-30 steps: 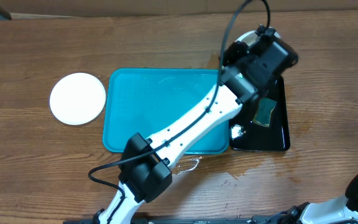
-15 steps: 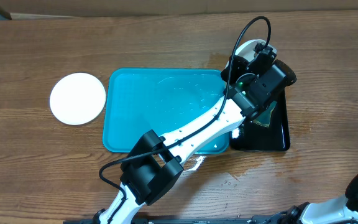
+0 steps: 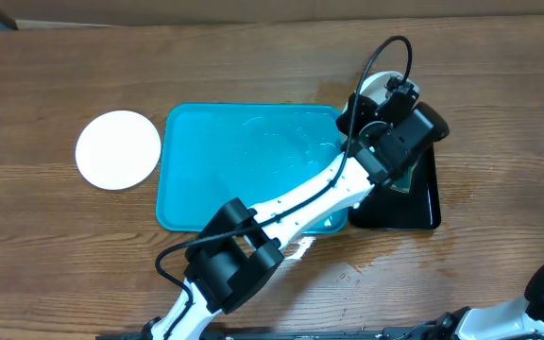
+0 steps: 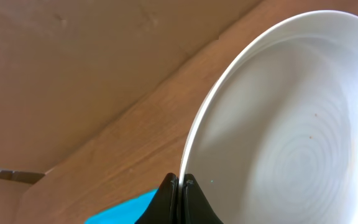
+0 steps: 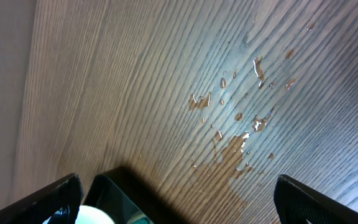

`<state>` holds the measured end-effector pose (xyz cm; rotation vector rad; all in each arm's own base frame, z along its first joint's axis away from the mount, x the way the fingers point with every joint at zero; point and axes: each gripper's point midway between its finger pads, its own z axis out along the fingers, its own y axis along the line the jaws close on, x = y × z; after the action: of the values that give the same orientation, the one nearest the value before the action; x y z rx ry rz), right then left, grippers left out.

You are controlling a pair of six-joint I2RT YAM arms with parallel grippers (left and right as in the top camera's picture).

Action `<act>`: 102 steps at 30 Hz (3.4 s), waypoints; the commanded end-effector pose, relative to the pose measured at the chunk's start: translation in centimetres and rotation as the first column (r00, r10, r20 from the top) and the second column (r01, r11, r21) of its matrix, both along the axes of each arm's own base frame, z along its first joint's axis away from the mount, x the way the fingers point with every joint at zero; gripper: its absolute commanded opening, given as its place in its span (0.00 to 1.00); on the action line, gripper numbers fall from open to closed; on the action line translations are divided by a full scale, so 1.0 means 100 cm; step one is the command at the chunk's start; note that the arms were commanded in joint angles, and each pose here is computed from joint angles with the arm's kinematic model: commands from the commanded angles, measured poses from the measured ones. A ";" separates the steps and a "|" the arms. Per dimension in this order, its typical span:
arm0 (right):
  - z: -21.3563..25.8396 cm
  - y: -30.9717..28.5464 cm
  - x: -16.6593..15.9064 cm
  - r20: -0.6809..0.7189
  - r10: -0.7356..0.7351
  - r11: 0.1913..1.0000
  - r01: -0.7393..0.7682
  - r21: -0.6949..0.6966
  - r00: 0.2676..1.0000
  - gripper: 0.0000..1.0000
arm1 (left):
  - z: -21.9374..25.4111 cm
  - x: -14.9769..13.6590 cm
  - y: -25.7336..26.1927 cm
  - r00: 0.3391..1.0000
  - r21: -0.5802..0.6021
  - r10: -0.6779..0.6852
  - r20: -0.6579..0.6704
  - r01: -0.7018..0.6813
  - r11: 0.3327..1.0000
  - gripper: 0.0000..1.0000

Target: Clean dirty plates on tray and stack at the side

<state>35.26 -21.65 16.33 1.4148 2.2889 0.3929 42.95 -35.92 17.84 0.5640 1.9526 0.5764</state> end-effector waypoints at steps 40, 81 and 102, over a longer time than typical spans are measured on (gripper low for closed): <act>0.022 -0.002 0.003 0.049 -0.002 0.999 0.004 -0.031 0.999 1.00 | 0.070 -0.022 -0.026 0.934 0.113 0.034 0.356 -0.080 0.990 0.04; 0.022 -0.002 0.003 0.049 -0.002 0.999 0.004 -0.031 0.999 1.00 | 0.117 0.043 0.141 0.997 -0.461 0.067 -0.037 -0.077 0.884 0.04; 0.022 -0.002 0.003 0.049 -0.003 1.000 0.004 -0.031 0.999 1.00 | -0.017 -0.035 0.474 0.545 -0.414 0.317 -0.776 -0.820 0.395 0.04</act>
<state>35.25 -21.63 16.32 1.4157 2.2891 0.3937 39.62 9.85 18.00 -0.5708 2.7457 -0.0330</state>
